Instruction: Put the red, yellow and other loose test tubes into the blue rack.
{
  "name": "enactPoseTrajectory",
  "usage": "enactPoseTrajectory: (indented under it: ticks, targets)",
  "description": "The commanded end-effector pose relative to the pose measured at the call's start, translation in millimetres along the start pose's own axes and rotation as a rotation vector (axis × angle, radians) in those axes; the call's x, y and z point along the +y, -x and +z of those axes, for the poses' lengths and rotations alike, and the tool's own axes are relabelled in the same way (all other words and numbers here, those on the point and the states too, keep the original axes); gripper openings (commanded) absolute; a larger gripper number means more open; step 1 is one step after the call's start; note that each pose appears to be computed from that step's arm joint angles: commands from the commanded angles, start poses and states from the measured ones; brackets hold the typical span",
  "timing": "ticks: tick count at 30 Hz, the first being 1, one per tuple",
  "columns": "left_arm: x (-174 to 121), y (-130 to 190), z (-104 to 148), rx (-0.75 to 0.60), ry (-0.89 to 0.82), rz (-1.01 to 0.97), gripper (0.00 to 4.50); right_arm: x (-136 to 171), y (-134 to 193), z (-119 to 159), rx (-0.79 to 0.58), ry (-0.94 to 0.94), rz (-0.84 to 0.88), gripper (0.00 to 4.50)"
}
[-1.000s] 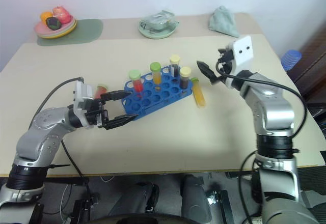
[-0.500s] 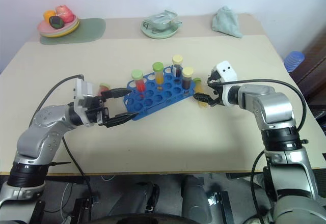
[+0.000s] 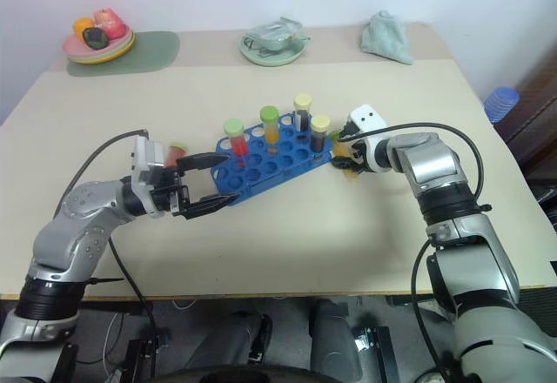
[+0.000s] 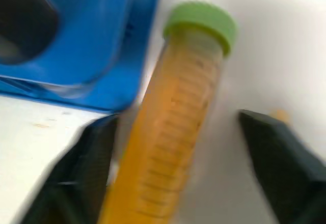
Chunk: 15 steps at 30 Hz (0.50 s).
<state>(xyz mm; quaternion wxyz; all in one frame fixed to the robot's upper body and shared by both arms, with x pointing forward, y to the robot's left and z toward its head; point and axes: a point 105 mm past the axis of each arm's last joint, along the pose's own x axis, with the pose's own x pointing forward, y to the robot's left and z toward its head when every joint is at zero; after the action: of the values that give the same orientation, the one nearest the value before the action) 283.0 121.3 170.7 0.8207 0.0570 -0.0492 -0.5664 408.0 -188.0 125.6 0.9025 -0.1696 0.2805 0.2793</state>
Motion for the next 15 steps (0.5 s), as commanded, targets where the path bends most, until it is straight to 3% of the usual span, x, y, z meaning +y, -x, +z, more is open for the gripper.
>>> enactPoseTrajectory:
  ticks: [1,15]
  targets:
    - [-3,1,8,-0.010,-0.035,-0.004,4.29,-6,3,3,0.018,0.075,-0.011,2.69]
    - [-3,2,7,-0.005,-0.030,-0.008,4.29,-40,50,-38,0.154,0.184,-0.023,2.69]
